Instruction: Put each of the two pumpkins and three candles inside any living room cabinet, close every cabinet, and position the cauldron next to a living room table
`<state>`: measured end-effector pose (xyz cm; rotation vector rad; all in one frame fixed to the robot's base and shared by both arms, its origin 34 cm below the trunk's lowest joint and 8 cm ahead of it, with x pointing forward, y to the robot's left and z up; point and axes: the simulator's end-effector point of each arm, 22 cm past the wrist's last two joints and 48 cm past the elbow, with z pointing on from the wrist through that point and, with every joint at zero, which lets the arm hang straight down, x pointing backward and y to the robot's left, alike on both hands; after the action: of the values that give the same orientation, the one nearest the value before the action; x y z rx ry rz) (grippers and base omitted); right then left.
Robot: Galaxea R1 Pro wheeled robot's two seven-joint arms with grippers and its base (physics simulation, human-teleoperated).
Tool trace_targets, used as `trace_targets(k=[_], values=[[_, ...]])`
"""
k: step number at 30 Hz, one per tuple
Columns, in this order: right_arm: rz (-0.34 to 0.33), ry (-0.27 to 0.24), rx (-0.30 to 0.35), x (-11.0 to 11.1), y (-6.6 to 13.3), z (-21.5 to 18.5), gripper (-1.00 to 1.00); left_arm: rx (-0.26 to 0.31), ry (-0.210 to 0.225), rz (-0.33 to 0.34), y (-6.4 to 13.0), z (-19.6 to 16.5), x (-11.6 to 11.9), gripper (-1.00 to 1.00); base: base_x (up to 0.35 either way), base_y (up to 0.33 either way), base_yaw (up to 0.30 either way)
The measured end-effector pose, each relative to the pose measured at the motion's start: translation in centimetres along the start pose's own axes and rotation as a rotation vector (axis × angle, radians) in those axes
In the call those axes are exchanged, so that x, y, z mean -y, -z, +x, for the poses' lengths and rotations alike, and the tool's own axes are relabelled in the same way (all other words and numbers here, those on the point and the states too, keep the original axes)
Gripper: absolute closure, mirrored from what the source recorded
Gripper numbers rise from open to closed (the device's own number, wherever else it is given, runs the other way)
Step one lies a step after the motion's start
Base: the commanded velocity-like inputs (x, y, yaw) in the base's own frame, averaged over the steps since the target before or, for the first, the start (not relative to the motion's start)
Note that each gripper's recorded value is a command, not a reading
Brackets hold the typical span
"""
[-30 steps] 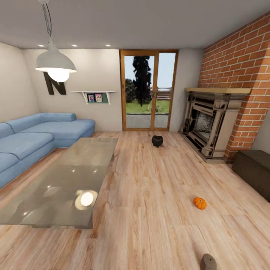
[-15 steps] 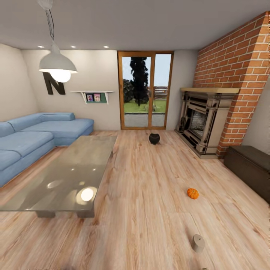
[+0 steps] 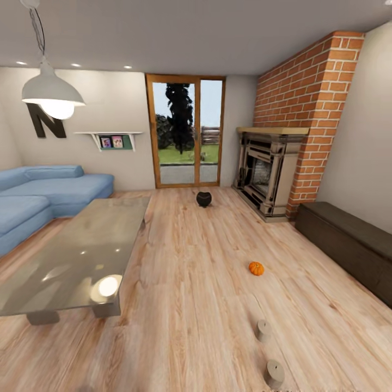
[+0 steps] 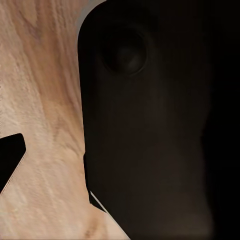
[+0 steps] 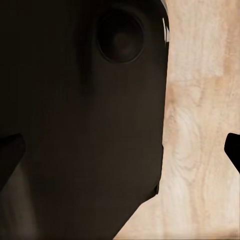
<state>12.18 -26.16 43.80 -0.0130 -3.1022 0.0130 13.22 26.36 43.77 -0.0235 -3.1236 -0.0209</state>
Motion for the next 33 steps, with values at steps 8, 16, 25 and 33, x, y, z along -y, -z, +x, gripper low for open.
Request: trace_targets(k=[8, 16, 25, 33], values=[[0.001, 0.000, -0.003, 0.08, 0.00, 0.16, -1.00, 0.000, 0.000, 0.000, 0.00, 0.00, 0.00, -1.00, -0.004, 0.000, -0.292], [0.002, -0.001, -0.007, 0.12, 0.00, 0.36, -1.00, 0.000, 0.003, -0.002, 0.00, 0.00, -0.13, -1.00, 0.000, 0.000, -0.293], [0.004, -0.001, -0.011, 0.29, 0.01, 0.56, -1.00, -0.001, 0.012, -0.004, 0.00, 0.03, -0.31, -1.00, 0.000, 0.000, -0.293], [0.003, -0.001, -0.013, 0.25, 0.01, 0.66, -1.00, -0.001, 0.013, -0.005, 0.00, 0.03, -0.37, -1.00, 0.000, 0.000, -0.288]])
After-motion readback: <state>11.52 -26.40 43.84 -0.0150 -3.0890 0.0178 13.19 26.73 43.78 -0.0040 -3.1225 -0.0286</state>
